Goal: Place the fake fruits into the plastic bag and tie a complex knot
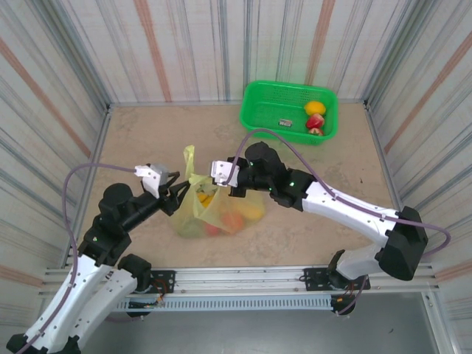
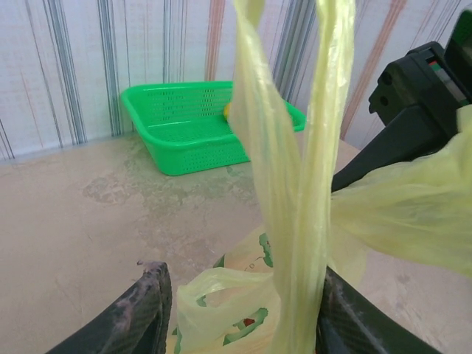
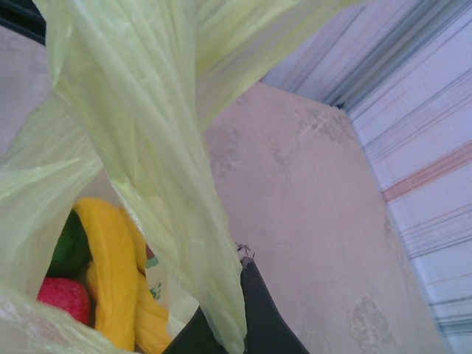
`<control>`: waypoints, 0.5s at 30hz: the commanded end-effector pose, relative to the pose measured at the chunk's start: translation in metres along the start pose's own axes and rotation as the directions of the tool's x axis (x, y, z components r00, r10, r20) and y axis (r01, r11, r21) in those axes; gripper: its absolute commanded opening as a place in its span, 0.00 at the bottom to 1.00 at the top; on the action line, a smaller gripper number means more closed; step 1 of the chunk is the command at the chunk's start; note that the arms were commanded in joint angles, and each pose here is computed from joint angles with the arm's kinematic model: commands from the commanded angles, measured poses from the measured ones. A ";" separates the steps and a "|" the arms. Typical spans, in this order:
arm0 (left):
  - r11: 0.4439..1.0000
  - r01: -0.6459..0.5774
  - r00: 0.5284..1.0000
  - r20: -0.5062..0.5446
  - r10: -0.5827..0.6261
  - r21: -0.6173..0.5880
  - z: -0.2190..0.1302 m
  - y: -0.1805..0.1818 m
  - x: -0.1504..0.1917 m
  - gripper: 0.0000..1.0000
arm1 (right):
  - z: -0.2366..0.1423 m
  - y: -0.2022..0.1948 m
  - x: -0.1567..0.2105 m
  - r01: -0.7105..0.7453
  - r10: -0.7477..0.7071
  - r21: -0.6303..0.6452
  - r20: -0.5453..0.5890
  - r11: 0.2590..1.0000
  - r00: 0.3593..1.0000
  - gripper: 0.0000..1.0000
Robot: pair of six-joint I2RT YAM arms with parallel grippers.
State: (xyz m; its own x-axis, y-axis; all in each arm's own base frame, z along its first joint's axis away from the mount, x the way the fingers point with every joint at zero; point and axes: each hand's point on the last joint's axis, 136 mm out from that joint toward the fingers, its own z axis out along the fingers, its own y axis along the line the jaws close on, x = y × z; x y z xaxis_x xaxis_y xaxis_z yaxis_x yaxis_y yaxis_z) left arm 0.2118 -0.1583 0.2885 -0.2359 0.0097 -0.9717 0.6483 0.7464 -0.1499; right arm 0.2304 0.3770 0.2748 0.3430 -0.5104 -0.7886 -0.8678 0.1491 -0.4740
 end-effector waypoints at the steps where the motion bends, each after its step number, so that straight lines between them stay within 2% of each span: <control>1: 0.997 -0.024 1.000 0.008 0.023 0.067 0.002 -0.011 0.000 0.51 | -0.004 -0.001 -0.016 -0.026 0.027 -0.015 0.043 1.000 0.999 0.00; 4: 0.992 -0.021 1.000 -0.002 0.022 0.123 0.004 -0.020 0.000 0.49 | 0.005 0.001 -0.014 -0.026 0.026 -0.021 0.005 0.999 1.000 0.00; 8: 0.990 -0.019 1.000 -0.009 0.021 0.139 0.003 -0.023 -0.001 0.47 | 0.019 0.003 -0.011 -0.023 0.023 -0.014 -0.043 1.000 0.999 0.00; 15: 0.989 -0.014 1.000 -0.023 0.017 0.151 -0.004 -0.027 0.003 0.62 | 0.030 0.000 -0.007 -0.044 0.045 0.017 -0.088 0.999 0.995 0.00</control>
State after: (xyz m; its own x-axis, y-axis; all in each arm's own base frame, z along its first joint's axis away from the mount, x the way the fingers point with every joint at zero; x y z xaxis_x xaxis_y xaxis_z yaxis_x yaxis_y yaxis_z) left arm 0.2007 -0.1727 0.2838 -0.2638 0.0297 -0.9641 0.7196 0.6716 -0.1762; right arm 0.2329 0.4047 0.2640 0.3077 -0.5630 -0.7670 -0.8775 0.1437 -0.4575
